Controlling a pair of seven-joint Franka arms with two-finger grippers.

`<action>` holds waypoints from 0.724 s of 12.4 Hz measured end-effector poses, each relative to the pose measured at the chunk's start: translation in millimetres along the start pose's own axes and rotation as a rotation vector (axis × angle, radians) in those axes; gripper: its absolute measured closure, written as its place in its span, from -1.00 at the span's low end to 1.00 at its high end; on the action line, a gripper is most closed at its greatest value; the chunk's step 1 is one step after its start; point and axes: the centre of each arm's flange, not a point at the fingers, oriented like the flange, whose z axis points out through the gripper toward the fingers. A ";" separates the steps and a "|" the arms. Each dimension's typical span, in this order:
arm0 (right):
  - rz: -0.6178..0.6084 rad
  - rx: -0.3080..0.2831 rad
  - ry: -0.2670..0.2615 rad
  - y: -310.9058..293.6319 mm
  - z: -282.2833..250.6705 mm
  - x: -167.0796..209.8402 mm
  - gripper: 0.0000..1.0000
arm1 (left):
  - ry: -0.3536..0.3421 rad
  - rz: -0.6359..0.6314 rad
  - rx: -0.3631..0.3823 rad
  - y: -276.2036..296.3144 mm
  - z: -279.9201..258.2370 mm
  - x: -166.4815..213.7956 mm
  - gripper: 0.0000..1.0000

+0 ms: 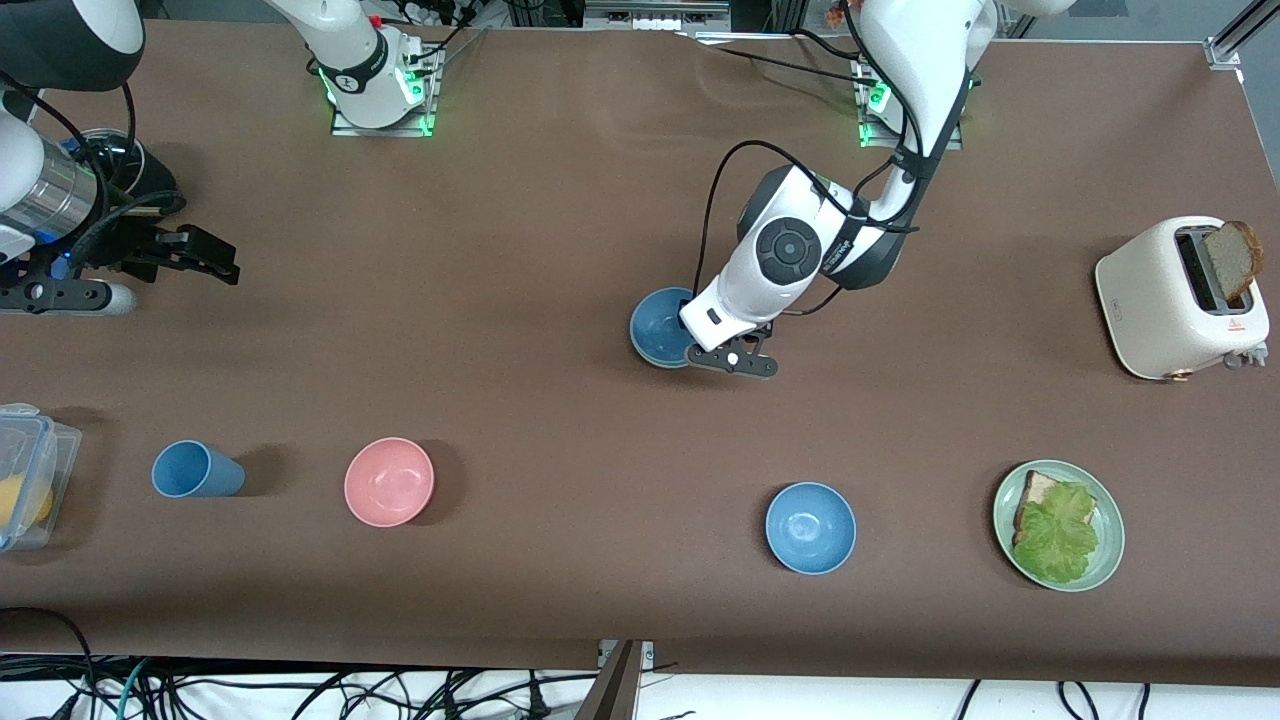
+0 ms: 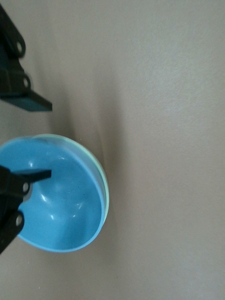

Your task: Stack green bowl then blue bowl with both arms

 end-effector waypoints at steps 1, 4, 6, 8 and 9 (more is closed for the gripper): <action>0.001 0.000 -0.001 0.8 0.1 0.0 -1.00 | 0.010 -0.013 -0.002 -5.3 -18.5 6.4 -0.52; 0.002 0.000 -0.002 1.1 0.3 0.0 -1.00 | 0.022 -0.072 -0.025 -41.2 -113.7 30.1 -1.00; 0.002 0.000 -0.002 1.2 0.3 0.0 -1.00 | 0.067 -0.120 -0.031 -83.8 -186.5 38.4 -1.00; 0.003 0.000 -0.003 1.5 0.4 0.0 -1.00 | 0.116 -0.180 0.001 -142.4 -246.7 36.2 -1.00; 0.003 0.000 -0.003 1.5 0.4 0.0 -1.00 | 0.118 -0.218 0.007 -170.9 -269.2 31.4 -1.00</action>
